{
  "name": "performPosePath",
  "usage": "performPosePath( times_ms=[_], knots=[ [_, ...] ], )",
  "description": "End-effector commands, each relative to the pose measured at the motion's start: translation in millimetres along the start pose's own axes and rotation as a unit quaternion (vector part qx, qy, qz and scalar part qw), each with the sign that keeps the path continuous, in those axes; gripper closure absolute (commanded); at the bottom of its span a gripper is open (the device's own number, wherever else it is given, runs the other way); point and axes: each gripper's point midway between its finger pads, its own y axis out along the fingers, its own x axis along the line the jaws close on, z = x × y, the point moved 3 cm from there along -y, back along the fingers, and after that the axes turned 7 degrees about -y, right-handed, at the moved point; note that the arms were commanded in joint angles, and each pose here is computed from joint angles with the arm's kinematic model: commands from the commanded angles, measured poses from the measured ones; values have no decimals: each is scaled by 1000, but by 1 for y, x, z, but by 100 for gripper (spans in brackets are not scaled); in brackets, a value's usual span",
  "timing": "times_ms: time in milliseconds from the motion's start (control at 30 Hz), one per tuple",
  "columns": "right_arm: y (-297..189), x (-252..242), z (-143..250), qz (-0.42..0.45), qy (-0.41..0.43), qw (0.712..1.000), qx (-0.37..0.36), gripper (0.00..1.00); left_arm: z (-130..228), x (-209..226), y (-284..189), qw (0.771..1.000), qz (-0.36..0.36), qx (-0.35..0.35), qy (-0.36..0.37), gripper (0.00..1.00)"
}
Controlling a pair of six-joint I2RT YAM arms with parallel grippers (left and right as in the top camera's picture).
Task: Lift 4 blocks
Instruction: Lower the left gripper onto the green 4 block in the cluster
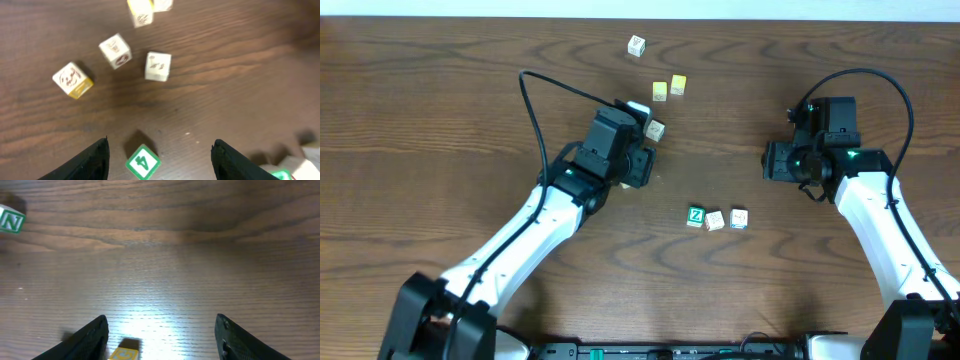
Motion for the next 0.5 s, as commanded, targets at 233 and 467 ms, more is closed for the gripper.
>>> performPosePath(
  times_ms=[233,467],
  knots=[
    [-4,3,-9,-11,-6,1000,-12,36,29,13,40,983,-63,41,-169,34],
    [-4,3,-9,-11,-6,1000,-13,38,28,2,39,966,-83,13,-245,34]
  ],
)
